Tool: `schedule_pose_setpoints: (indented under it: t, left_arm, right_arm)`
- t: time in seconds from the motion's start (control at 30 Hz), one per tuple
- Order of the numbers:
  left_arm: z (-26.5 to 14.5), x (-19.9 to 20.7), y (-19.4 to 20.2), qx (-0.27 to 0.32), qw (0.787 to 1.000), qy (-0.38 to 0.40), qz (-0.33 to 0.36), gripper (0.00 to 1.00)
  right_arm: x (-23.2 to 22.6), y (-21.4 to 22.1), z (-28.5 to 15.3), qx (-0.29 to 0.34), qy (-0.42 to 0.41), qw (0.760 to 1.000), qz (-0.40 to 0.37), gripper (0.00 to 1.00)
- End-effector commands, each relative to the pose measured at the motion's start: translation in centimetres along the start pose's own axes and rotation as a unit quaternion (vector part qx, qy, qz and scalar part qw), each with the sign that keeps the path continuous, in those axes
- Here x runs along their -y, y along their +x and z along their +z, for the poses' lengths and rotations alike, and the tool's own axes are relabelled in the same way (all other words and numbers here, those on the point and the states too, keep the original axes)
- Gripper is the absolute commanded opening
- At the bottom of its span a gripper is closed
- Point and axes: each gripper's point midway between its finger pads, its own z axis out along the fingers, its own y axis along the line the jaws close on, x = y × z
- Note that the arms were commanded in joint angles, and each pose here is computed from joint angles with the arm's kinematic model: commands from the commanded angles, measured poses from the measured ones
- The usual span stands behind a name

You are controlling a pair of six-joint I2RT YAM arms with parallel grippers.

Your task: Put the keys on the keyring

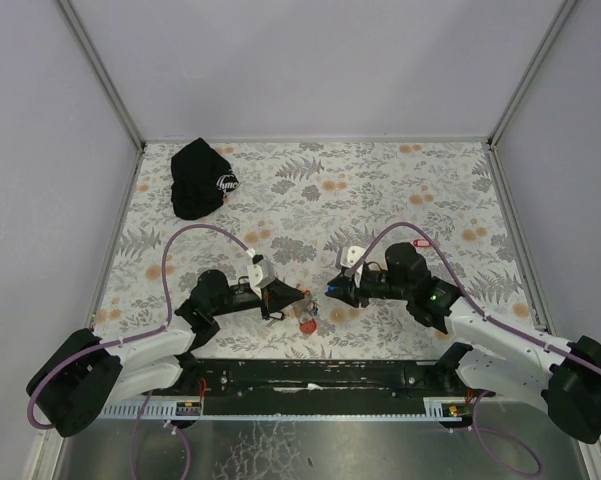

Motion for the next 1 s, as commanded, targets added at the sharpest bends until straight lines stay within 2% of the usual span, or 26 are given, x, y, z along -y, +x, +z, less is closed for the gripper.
schedule_pose_setpoints:
  t: [0.0,0.37,0.97]
  left_arm:
    - [0.3,-0.1,-0.6,0.008,1.0,0.0,0.008,0.0]
    - [0.3,-0.1,-0.7,0.007,1.0,0.002,0.008,0.0]
    - [0.4,0.0,-0.7,0.007,1.0,0.004,0.006,0.0]
  right_arm:
    - [-1.6,-3.1,1.0,0.056,-0.041,0.994,-0.087,0.35]
    - [-3.1,-2.9,1.8,0.046,-0.069,0.989,-0.119,0.33]
    - [-3.0,-3.8,2.4,0.059,-0.067,0.988,-0.124,0.3]
